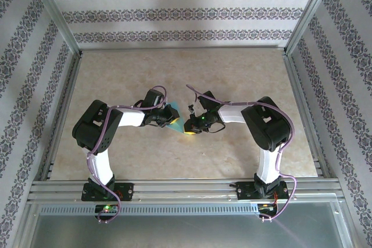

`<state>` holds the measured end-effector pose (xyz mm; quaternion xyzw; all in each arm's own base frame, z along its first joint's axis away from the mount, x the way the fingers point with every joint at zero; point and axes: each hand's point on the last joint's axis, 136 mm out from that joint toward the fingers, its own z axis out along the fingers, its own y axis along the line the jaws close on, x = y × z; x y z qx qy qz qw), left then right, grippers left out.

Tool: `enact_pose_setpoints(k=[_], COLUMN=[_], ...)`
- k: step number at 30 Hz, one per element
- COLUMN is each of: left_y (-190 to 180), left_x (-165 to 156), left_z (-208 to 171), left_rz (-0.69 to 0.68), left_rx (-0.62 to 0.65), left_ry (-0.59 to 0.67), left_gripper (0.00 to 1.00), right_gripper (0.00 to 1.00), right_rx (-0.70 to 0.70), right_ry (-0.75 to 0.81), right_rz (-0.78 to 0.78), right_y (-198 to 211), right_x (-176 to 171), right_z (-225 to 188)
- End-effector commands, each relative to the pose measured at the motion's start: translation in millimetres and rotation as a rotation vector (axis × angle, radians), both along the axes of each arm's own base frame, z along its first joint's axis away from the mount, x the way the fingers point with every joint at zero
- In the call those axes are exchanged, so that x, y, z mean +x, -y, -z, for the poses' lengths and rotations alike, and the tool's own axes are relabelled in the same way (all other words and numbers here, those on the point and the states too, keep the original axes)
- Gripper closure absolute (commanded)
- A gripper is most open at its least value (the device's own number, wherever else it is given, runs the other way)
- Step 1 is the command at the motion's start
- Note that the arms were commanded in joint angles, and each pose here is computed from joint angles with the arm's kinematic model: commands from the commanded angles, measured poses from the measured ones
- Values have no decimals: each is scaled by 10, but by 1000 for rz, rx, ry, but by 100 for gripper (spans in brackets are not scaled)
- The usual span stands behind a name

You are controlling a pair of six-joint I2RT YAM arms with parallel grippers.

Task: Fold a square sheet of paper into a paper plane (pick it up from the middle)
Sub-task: Fourth fold the wing at the center of the table.

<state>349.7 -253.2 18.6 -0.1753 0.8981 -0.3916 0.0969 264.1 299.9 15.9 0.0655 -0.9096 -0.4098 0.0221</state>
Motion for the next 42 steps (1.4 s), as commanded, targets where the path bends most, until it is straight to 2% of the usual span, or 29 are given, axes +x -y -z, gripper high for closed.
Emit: enact_pose_setpoints(k=[1,9,19,26,34,42], left_y=[-467,-483,-477,-472,-471,-505], left_x=[-489,-499,-509,-512,-523,-549], left_z=[732,742,757,750,759,792], left_rz=[-51,-50,-44,-40,-39,-55], left_rx=[236,247,247,247,247,266], left_ry=[-251,-259,-264,-266,-276,-301], left_gripper=[85,85,85,85,86,86], right_gripper=[94,94,94,94,95,95], right_rx=[-77,-60,-145,-46,-76,-108], right_ry=[-68,-30,-79,81,86,38], right_rz=[17,8,-8,6,5,-13], right_y=[137,154,250,41,-114,-107], right_x=[-110,-152,-266,33,222,157], right_z=[238,-53,217,-322,-148,37])
